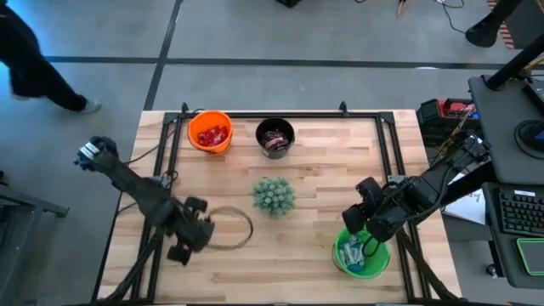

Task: Sort candy
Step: Put the red candy into the orange bucket

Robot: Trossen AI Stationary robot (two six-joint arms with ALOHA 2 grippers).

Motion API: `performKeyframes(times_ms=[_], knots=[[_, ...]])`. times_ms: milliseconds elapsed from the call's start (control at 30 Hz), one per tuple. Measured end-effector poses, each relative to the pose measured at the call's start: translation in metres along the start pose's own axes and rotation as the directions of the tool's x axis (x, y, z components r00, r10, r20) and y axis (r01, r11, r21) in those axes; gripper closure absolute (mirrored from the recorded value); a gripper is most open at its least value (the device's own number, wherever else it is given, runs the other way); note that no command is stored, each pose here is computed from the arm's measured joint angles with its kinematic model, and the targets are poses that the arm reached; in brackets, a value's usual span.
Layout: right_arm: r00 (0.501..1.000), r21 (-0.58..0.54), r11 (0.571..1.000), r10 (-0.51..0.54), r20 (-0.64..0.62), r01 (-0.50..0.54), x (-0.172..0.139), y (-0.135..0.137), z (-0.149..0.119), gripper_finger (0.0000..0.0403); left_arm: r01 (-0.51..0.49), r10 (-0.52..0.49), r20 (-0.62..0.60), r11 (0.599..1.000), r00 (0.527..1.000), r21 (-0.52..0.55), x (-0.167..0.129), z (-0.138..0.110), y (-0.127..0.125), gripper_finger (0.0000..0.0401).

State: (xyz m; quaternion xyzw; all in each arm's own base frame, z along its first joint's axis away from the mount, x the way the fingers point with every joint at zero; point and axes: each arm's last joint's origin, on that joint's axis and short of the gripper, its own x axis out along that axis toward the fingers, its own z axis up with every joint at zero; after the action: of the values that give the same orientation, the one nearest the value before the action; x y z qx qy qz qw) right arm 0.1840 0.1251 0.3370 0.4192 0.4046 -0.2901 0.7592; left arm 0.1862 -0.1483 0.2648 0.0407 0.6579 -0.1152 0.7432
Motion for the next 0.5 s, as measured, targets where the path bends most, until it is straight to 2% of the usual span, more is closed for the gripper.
performKeyframes(times_ms=[133,267,500], knots=[[1.0,-0.001,1.0,-0.026,0.006,0.026,0.0,-0.003,0.0,0.0234,-0.061,0.068,0.091,0.996,0.994,-0.071,-0.022,-0.006,0.032,0.0401],[0.997,0.001,0.999,-0.051,0.063,0.051,0.001,-0.005,0.004,0.0234,-0.086,0.109,0.183,0.988,0.977,-0.129,-0.043,-0.012,0.063,0.0401],[0.983,0.046,0.993,-0.113,0.142,0.107,0.007,-0.009,0.022,0.0234,-0.159,0.223,0.285,0.96,0.932,-0.231,-0.073,-0.029,0.117,0.0401]])
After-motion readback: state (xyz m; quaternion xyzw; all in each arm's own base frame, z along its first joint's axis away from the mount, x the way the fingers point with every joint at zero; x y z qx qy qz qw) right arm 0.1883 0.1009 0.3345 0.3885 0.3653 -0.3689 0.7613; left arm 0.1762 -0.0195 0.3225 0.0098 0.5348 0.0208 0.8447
